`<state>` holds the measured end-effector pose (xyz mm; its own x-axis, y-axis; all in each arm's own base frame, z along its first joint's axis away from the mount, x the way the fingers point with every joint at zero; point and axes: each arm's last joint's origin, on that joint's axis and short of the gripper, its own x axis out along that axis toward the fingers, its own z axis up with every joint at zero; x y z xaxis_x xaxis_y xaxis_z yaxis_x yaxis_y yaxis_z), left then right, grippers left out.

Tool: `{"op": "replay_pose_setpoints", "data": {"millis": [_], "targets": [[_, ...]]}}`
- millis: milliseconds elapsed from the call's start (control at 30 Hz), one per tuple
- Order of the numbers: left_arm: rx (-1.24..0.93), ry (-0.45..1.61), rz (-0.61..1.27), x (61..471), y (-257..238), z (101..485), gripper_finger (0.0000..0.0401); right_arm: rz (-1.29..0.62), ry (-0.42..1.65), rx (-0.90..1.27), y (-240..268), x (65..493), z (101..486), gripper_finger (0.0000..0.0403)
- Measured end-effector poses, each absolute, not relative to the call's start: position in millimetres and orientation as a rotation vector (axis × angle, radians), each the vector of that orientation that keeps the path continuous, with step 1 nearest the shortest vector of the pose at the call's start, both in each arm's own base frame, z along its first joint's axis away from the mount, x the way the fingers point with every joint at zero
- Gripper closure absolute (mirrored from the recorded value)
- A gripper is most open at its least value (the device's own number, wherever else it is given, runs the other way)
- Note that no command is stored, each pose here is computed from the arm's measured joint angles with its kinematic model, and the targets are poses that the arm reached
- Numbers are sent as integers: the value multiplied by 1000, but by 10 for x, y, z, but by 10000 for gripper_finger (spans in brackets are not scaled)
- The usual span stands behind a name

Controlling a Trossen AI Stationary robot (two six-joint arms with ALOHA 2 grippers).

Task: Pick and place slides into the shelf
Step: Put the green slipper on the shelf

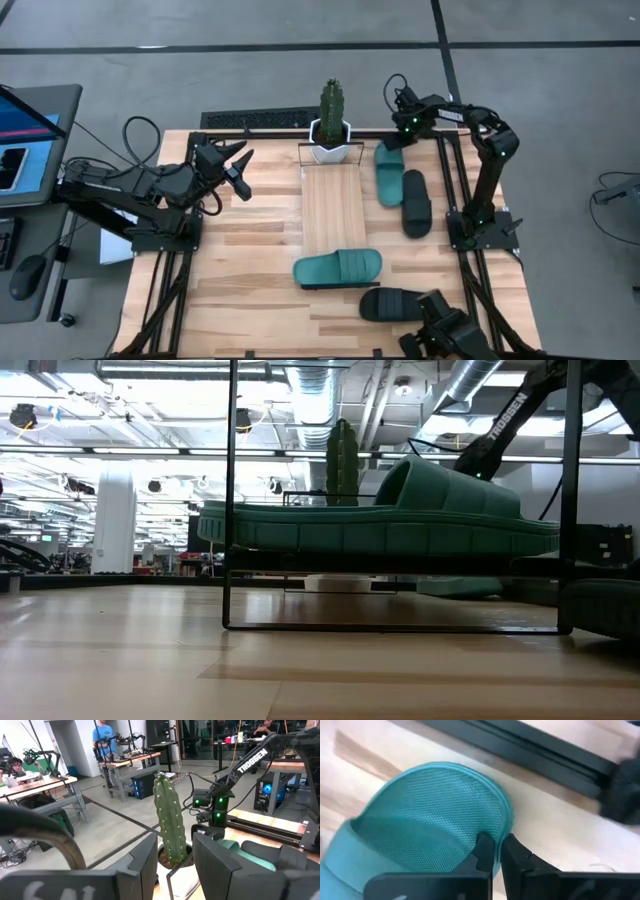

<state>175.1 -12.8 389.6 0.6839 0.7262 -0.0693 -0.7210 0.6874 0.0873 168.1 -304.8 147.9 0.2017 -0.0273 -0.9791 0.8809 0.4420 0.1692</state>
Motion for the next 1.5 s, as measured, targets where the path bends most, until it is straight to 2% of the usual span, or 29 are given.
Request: {"op": "replay_pose_setpoints", "data": {"millis": [600, 1267, 1500], "targets": [[69, 129, 785, 1753, -133, 3868, 289, -871, 1004, 887, -2816, 1366, 2349, 403], [-12, 117, 636, 1781, -166, 3859, 289, -926, 590, 774, -2036, 1021, 3455, 402], [-61, 100, 601, 1844, -187, 3851, 289, -909, 319, 685, -1654, 868, 3865, 402]]}}
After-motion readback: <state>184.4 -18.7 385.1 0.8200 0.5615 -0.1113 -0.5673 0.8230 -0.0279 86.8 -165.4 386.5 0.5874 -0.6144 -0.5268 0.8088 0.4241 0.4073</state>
